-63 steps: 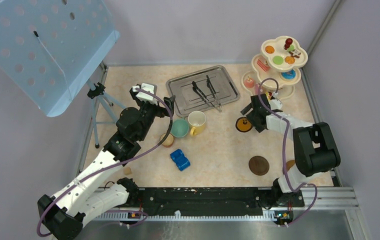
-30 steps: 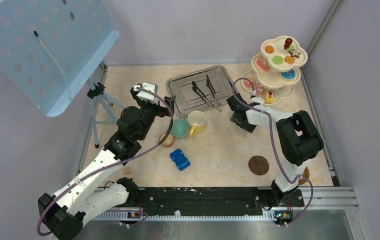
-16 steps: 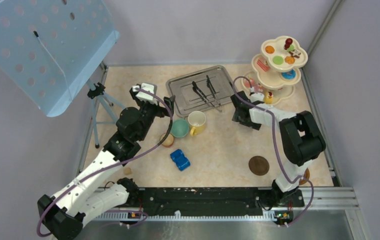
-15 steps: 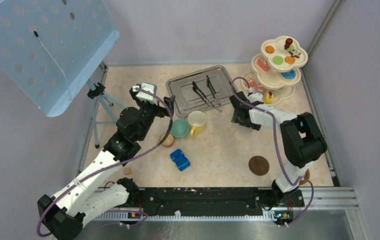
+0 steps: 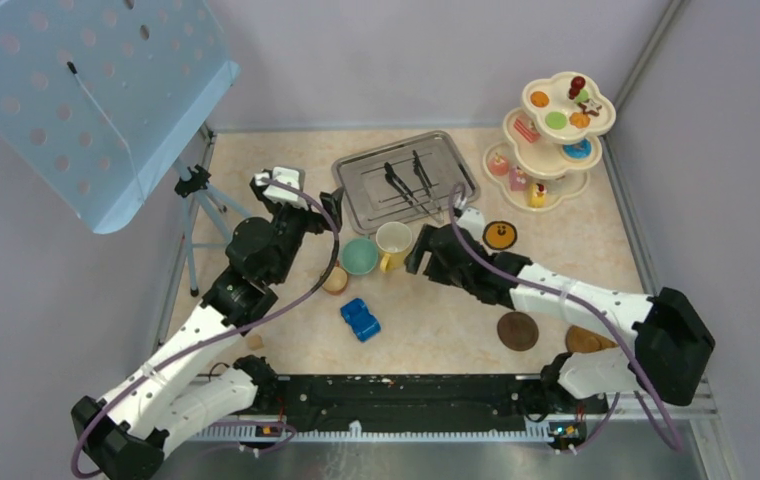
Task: Serve the afternoon tea
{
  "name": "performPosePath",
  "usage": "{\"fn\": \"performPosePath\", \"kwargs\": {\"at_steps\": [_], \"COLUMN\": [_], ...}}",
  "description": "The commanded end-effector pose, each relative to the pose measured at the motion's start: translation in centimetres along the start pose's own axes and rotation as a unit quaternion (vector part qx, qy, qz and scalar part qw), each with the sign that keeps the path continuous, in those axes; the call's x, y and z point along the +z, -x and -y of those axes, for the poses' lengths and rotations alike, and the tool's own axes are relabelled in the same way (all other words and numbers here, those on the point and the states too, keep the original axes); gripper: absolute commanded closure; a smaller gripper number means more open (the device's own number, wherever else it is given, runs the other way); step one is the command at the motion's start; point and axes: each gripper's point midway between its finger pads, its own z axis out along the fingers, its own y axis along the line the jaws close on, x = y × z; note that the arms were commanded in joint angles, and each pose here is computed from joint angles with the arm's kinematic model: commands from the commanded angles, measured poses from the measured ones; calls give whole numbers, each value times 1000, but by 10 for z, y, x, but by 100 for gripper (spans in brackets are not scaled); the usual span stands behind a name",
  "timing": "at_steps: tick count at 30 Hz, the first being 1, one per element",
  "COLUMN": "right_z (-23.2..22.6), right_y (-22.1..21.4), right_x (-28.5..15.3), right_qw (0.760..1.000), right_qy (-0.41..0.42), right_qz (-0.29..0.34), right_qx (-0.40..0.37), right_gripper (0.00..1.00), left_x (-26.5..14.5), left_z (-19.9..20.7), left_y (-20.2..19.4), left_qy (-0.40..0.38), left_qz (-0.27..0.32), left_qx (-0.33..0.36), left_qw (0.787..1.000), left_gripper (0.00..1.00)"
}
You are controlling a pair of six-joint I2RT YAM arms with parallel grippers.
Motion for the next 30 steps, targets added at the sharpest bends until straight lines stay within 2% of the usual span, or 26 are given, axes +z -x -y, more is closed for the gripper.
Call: {"fn": "performPosePath", "kwargs": {"at_steps": [1, 4, 8, 12, 17, 20, 24, 30], "right_z": [-80, -102, -137, -156, -161, -160, -158, -155], "right_y": [-11, -42, -77, -97, -115, -123, -129, -138], "right_x": [-14, -13, -4, 12, 40, 54, 66, 84], "right_qw": [995, 994, 992, 990, 992, 993, 995, 995], "right_qy": [89, 77, 104, 114, 87, 70, 52, 7], "right_qz": [21, -9, -49, -76, -87, -91, -89, -96], "right_qx": [51, 74, 58, 32, -6, -12, -13, -18], "right_gripper": [22, 23, 25, 35, 41, 42, 45, 58], "left_x": [-4, -6, -12, -28, -54, -64, -68, -69], "left_z": [-7, -8, -16, -33, -54, -59, -62, -62], "left_y": [31, 36, 47, 64, 84, 91, 93, 95], "left_qy": [16, 16, 32, 67, 101, 107, 112, 107], "left_qz": [44, 50, 65, 89, 140, 160, 168, 171], "left_qx": [-13, -15, -20, -24, -33, -35, -37, -40], "left_qw": [999, 998, 997, 994, 984, 981, 979, 979], "left_gripper": [1, 1, 1, 1, 1, 1, 1, 1]}}
